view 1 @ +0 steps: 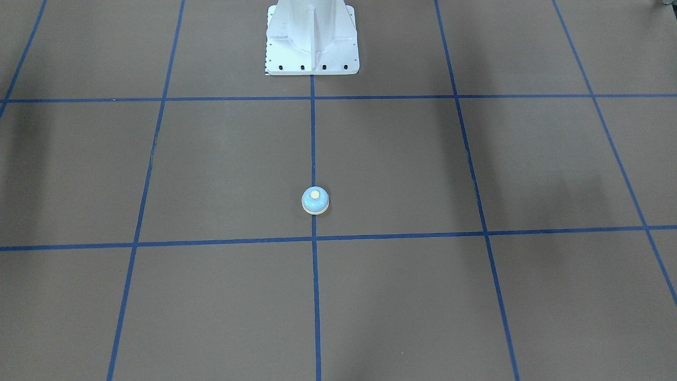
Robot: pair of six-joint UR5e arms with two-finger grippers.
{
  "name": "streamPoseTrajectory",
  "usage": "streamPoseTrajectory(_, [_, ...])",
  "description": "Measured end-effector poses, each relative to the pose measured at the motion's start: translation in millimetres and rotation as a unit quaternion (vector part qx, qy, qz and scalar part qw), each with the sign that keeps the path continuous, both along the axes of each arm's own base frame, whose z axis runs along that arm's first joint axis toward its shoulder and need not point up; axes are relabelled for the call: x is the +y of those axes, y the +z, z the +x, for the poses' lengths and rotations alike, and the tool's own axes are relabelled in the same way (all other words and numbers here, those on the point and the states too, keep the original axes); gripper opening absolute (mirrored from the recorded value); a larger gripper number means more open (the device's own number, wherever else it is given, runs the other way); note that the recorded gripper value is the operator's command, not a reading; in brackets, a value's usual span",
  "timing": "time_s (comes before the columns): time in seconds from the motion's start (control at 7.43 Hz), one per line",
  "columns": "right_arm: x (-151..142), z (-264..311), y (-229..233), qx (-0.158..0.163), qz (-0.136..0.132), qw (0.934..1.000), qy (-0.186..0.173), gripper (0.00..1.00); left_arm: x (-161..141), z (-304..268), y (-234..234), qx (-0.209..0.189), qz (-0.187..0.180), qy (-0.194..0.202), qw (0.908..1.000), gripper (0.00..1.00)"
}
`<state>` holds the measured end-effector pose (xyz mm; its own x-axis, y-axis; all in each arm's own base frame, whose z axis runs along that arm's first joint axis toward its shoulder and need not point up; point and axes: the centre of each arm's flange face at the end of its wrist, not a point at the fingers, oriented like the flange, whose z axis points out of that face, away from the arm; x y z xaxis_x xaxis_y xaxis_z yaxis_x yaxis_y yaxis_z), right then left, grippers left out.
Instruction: Place and press bell with both arms
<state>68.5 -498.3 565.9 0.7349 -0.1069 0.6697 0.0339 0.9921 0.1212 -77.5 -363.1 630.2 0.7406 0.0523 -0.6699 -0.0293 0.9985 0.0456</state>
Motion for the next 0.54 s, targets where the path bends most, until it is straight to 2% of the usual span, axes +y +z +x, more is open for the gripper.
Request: streamPoseTrajectory(0.54, [0.6, -0.7, 0.9, 0.000, -0.002, 1.0000, 0.001, 1.00, 0.7, 0.0, 0.5, 0.000, -0.001, 0.000, 1.0000, 1.00])
